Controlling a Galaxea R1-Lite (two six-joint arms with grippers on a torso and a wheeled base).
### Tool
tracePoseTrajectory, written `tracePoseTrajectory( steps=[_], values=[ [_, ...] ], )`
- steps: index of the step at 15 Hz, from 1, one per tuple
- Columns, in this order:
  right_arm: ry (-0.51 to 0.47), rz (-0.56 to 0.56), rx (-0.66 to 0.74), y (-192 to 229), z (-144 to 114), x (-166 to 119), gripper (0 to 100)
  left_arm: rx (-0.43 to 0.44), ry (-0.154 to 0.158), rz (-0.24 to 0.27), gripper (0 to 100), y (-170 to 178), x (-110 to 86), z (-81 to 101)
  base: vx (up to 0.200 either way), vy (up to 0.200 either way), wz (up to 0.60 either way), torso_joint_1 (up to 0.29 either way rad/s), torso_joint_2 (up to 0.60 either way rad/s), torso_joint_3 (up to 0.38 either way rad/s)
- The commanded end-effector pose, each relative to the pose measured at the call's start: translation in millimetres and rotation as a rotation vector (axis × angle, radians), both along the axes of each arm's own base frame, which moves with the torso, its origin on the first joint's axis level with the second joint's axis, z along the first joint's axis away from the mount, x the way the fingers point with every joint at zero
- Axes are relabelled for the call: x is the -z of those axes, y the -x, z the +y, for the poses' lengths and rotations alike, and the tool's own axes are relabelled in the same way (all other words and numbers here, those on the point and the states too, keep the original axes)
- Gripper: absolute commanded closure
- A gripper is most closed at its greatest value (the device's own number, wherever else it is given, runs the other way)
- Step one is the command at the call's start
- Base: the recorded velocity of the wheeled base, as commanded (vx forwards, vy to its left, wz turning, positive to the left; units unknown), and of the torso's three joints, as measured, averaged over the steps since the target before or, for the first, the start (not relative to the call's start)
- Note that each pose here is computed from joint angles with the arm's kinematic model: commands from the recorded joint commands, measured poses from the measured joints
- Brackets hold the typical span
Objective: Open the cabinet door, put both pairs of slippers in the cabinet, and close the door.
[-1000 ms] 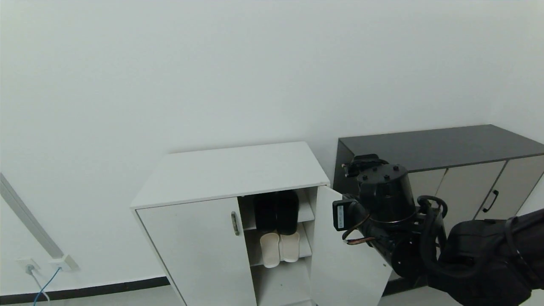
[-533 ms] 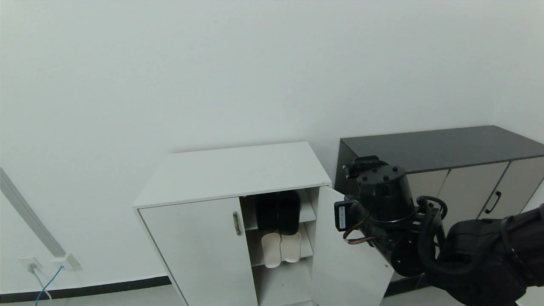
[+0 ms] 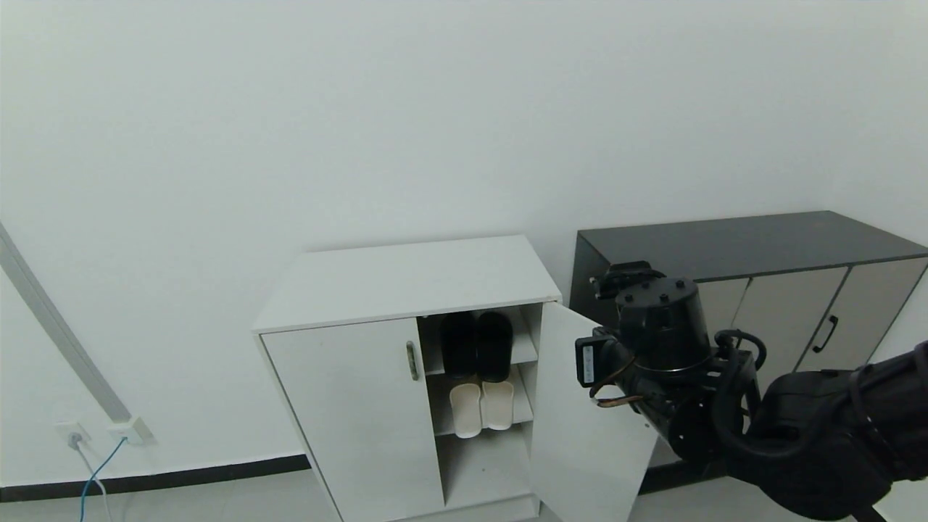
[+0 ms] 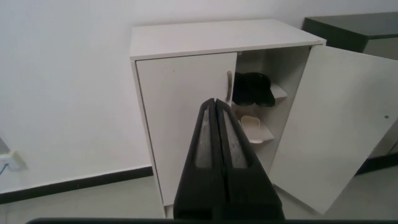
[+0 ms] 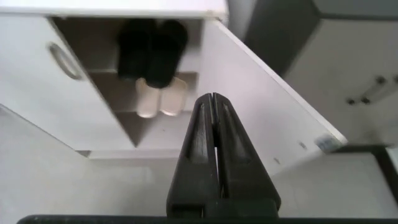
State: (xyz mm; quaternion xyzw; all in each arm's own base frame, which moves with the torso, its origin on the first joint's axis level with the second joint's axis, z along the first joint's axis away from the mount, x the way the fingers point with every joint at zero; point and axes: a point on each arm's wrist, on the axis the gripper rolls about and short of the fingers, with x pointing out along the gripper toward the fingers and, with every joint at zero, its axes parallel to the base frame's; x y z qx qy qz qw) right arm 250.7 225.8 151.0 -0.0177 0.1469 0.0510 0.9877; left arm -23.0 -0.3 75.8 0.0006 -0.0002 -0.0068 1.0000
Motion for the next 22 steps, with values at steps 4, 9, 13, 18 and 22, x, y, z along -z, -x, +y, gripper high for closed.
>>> tracePoseTrajectory(
  steps=[4, 9, 13, 18, 22],
  values=[
    [0.000, 0.003, 0.133, -49.5, -32.8, 12.6, 100, -0.001, 0.000, 0.002, 100, -0.1, 0.2, 0.0, 0.000, 0.000, 0.00, 0.000, 0.00, 0.000],
    [-0.032, 0.041, 0.182, -96.7, -69.4, 28.3, 100, -0.001, 0.000, 0.002, 100, -0.1, 0.2, 0.0, 0.000, 0.000, 0.00, 0.000, 0.00, 0.000],
    [-0.038, 0.077, 0.216, -126.0, -89.4, 52.9, 100, -0.001, 0.000, 0.000, 100, -0.1, 0.0, 0.0, 0.000, 0.000, 0.00, 0.000, 0.00, 0.000],
    [-0.049, 0.113, 0.216, -136.4, -97.3, 69.1, 100, -0.001, 0.000, 0.002, 100, -0.1, 0.2, 0.0, 0.000, 0.000, 0.00, 0.000, 0.00, 0.000],
    [-0.042, 0.130, 0.215, -138.5, -96.6, 77.1, 100, -0.001, 0.000, 0.000, 100, -0.1, 0.0, 0.0, 0.000, 0.000, 0.00, 0.000, 0.00, 0.000]
  ],
)
